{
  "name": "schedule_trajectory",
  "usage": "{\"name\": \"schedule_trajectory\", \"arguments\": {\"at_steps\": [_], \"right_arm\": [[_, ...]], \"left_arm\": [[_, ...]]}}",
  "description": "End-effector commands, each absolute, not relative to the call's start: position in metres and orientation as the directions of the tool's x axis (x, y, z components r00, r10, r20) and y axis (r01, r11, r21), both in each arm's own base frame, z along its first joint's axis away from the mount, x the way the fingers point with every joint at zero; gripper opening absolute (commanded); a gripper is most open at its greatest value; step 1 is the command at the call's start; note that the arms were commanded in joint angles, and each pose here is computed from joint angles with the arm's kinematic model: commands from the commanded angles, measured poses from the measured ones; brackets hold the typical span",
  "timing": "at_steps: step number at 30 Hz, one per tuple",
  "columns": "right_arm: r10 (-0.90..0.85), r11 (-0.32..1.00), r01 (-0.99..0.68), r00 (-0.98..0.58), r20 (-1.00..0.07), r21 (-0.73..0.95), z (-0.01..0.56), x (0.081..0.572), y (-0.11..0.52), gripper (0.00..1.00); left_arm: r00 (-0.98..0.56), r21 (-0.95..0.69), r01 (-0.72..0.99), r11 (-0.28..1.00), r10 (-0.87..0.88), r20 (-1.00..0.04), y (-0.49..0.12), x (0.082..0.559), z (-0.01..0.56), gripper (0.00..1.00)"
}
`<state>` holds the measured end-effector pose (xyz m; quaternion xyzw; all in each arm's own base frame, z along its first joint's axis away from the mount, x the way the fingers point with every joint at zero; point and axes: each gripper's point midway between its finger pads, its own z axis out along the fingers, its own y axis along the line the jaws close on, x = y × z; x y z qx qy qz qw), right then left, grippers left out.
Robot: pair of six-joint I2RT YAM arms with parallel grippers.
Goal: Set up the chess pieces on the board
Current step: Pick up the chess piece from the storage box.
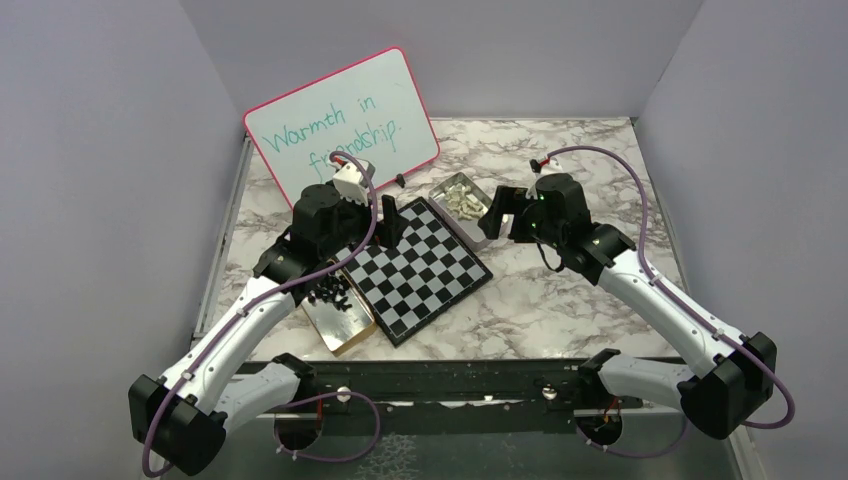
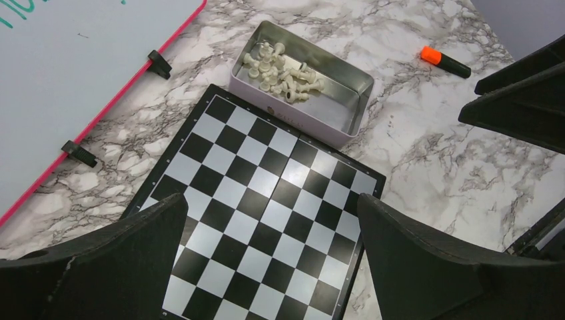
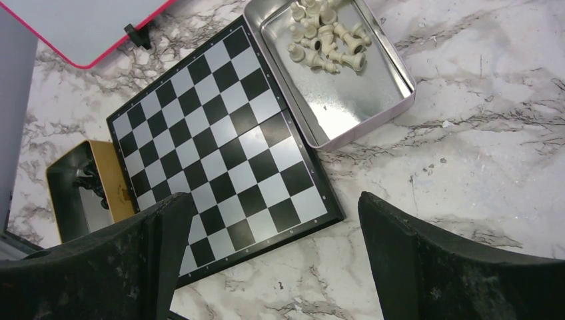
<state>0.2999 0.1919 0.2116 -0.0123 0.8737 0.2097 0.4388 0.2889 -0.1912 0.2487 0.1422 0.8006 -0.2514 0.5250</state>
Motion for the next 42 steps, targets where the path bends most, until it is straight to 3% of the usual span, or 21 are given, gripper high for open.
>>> {"name": "schedule_trajectory", "arguments": {"at_steps": [1,11,17,20,24,27,31,42], "right_arm": [[0.182,0.908,-0.199,-0.607,-0.773,0.369,0.216,0.301,0.191,1.00],[0.171,0.874,-0.278,-0.590,-0.789,0.398,0.231,0.300,0.204,1.00],[0.113,0.899,-0.298,-0.551,-0.827,0.322,0.235,0.319,0.205,0.95],[0.094,0.902,-0.303,-0.556,-0.826,0.306,0.227,0.334,0.214,0.87],[0.043,0.918,-0.301,-0.570,-0.820,0.258,0.208,0.361,0.225,0.56],[0.023,0.933,-0.283,-0.568,-0.823,0.221,0.194,0.384,0.231,0.43],[-0.010,0.929,-0.306,-0.580,-0.815,0.207,0.176,0.409,0.249,0.36],[-0.079,0.963,-0.256,-0.556,-0.827,0.081,0.141,0.469,0.259,0.32]], "left_arm": [[-0.381,-0.242,0.480,0.843,-0.048,-0.923,-0.186,0.292,0.255,0.99],[-0.369,-0.223,0.429,0.875,-0.056,-0.928,-0.174,0.293,0.257,0.99],[-0.350,-0.204,0.341,0.918,-0.077,-0.934,-0.154,0.291,0.262,0.99],[-0.334,-0.206,0.342,0.917,-0.085,-0.939,-0.150,0.285,0.265,0.99],[-0.324,-0.185,0.318,0.930,-0.077,-0.943,-0.138,0.277,0.262,0.99],[-0.316,-0.173,0.307,0.936,-0.072,-0.946,-0.133,0.273,0.259,0.99],[-0.311,-0.155,0.292,0.944,-0.059,-0.948,-0.128,0.274,0.255,0.99],[-0.317,-0.166,0.307,0.937,-0.063,-0.946,-0.131,0.271,0.255,0.99]]}}
